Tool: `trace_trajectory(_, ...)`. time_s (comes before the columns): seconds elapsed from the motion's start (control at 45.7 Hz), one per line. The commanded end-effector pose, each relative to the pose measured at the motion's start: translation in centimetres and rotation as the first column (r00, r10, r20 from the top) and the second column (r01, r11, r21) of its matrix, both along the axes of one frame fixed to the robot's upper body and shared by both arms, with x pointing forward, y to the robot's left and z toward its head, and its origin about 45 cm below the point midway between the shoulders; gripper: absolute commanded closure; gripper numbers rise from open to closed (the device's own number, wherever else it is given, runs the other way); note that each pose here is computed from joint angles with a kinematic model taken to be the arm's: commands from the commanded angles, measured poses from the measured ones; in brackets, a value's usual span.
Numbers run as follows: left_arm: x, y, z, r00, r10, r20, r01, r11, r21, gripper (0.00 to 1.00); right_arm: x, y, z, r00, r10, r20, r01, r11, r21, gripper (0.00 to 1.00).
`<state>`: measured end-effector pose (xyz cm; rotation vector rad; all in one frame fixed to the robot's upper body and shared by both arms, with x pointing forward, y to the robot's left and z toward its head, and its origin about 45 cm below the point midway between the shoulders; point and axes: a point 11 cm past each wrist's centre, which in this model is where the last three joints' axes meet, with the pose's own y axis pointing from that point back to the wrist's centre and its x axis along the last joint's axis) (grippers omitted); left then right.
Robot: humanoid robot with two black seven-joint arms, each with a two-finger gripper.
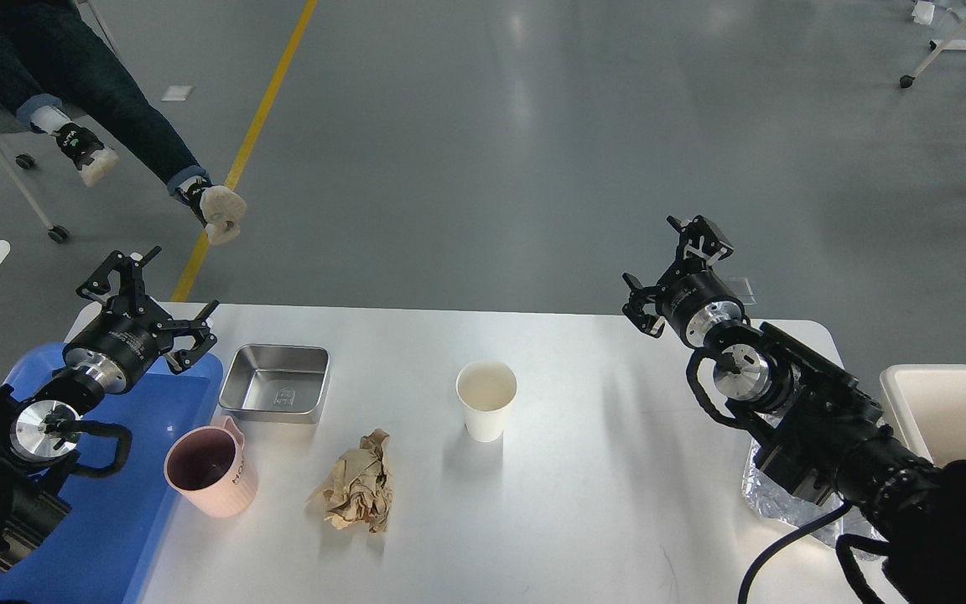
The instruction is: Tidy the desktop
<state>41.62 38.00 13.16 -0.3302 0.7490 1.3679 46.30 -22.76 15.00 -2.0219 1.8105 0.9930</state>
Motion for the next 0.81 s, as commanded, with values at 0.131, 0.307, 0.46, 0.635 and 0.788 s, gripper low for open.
trace_trajectory(0.131, 0.3, -0.1, 0.4, 1.0, 0.005, 0.015, -0.005, 1.0, -0.004, 0.02, -0.1, 0.2, -0.1, 1.0, 0.002, 0.0, -0.002, 1.0, 0.003, 0.0)
trace_trajectory(0.307, 0.3, -0.3, 0.6, 0.999, -0.019, 0.027, 0.019, 1.0, -0.005, 0.02, 0.0, 0.0, 0.0, 1.0, -0.001, 0.001, 0.001, 1.0, 0.0, 0.0)
trace_trajectory(0.46, 0.2, -0.1, 1.1, 0.999, -0.034, 0.039, 0.034, 0.999, 0.007, 0.02, 0.1, -0.1, 0.2, 1.0, -0.003, 0.006, 0.003, 1.0, 0.0, 0.0)
trace_trajectory(0.635, -0.6, -0.9, 4.1, 0.963, -0.266, 0.042, 0.245, 0.93, 0.273, 0.02, 0.3, -1.0, 0.5, 1.0, -0.014, 0.013, 0.014, 1.0, -0.01, 0.0)
trace_trajectory(0.788, -1.8, -0.3, 7.7, 0.94, -0.339, 0.029, 0.291, 0.846, 0.447, 0.02, 0.3, -1.2, 0.5, 1.0, -0.016, 0.014, 0.016, 1.0, -0.013, 0.0)
